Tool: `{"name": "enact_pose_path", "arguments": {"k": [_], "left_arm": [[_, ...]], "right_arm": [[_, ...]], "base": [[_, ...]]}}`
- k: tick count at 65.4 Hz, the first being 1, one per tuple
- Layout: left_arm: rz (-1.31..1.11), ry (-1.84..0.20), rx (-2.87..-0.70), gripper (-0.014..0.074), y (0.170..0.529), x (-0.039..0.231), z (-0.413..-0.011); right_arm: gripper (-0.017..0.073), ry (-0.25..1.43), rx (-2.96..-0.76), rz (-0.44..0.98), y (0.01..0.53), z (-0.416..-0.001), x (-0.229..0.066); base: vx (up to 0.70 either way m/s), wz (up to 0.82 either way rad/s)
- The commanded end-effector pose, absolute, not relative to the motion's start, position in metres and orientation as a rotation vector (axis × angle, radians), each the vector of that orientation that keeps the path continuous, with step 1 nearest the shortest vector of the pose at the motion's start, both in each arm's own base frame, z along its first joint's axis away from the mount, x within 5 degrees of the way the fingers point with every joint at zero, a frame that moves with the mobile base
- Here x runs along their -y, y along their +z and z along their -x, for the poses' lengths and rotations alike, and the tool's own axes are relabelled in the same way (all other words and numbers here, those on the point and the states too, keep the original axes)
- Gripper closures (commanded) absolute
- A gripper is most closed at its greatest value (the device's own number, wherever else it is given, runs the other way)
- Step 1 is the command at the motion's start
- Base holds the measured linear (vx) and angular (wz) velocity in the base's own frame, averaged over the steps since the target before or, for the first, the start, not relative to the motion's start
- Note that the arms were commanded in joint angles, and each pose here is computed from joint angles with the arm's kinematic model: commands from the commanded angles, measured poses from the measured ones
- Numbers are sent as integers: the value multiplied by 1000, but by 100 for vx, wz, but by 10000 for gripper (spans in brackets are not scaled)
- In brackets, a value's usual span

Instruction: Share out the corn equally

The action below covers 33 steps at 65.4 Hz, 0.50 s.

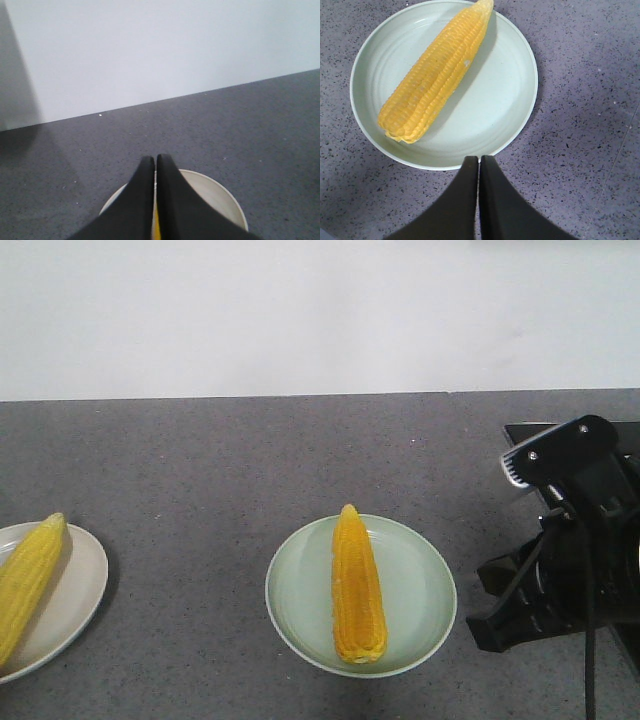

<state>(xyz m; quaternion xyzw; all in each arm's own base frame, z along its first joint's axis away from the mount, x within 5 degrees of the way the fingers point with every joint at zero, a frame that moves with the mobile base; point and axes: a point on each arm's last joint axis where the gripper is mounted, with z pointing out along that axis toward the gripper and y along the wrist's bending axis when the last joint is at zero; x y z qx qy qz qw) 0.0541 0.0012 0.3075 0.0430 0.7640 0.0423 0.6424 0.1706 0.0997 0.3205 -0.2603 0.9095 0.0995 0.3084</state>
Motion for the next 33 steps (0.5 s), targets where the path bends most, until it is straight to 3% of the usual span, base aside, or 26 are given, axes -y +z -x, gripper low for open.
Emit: {"name": "enact_pose_path", "arguments": {"k": [1,28,33], "left_arm": [[-58,121,-1568,600,300,-3,-53],[100,100,-1437,600,207,-7,-55],[110,84,-1469,600,204,-7,-55]], "right_arm": [[570,277,-2319,668,335,-171,-100],[570,277,-2320,669,335,-171,-100],[570,276,-2323,669,334,-171,-100]], "base": [[0,0],[0,0],[0,0]]}}
